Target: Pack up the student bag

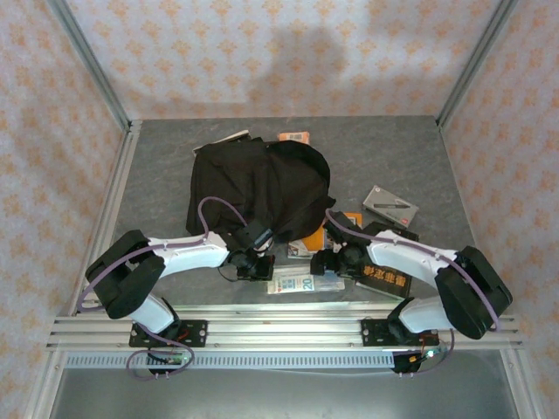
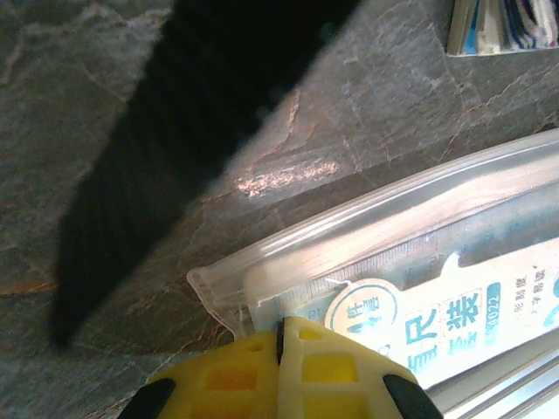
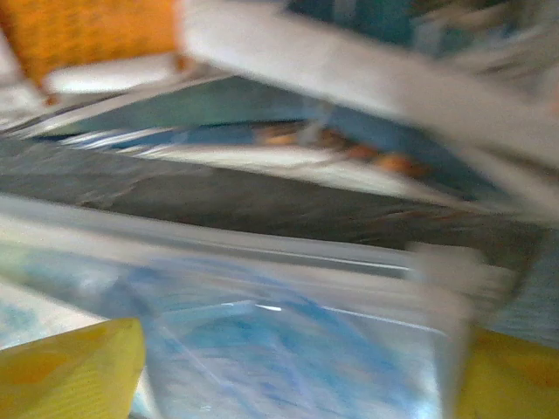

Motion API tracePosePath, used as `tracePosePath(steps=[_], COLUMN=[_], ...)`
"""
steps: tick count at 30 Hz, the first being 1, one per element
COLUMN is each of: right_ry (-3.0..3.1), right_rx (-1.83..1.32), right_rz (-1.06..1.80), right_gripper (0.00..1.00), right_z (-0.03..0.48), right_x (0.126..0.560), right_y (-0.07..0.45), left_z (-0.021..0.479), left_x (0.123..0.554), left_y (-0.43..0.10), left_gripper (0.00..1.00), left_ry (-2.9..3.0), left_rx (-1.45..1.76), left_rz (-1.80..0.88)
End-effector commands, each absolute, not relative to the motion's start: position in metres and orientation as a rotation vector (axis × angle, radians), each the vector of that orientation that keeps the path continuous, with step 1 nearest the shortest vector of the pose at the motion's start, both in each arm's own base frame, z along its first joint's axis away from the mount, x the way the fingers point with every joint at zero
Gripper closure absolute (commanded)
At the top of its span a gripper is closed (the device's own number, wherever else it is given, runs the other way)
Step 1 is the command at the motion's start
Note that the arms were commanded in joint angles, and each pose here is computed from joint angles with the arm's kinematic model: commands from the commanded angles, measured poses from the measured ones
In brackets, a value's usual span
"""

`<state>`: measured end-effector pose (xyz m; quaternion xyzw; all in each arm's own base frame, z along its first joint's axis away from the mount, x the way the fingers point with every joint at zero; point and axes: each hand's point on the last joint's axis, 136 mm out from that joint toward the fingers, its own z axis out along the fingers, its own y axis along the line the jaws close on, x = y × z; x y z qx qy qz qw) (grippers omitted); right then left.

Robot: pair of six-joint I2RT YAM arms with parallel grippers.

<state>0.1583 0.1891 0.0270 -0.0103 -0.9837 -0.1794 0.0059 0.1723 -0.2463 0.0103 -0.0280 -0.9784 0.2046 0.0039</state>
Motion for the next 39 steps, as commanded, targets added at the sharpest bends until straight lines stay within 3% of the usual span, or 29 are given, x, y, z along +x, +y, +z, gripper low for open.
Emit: tracePosePath(steps=[1,14,18,28,30,31,35,39], right_ry=[-2.777,-2.831,-2.819,-2.846,-2.862,-2.882,-3.038,-3.169], right_rx=[0.121,0.009,-0.018,-0.108,-0.116,-0.115,-0.095,-0.101], right_rz=[-1.117,-1.265,-1.328,-1.408,-1.384,-1.354,-1.075,-0.745], right_gripper=[0.23,0.55,0.59,0.92,0.94,0.99,1.0,1.0], right_z=[0.056,0.095,0.111,0.136,0.134,0.133,0.122,0.11], right_x=[0.135,0.142,0.14,0.142,0.142,0.143,0.142,0.142], right_y=[0.259,0.242,0.238,0.228,0.226,0.223,0.195,0.16], left_z=[-0.027,0.003,0.012,0.025,0.03,0.035,0.072,0.132], left_x=[0.145,0.152,0.155,0.158,0.161,0.163,0.179,0.208], left_y=[-0.214,-0.213,-0.216,-0.214,-0.213,-0.213,-0.217,-0.226], left_gripper=[1.0,1.0,1.0,1.0,1.0,0.95,0.71,0.58], left_ry=[-3.016,-3.067,-3.079,-3.109,-3.12,-3.13,-3.205,-3.337], left_rx=[-0.06,-0.086,-0.084,-0.087,-0.085,-0.082,-0.065,-0.057], left_rz=[0.409,0.425,0.446,0.438,0.435,0.427,0.462,0.536])
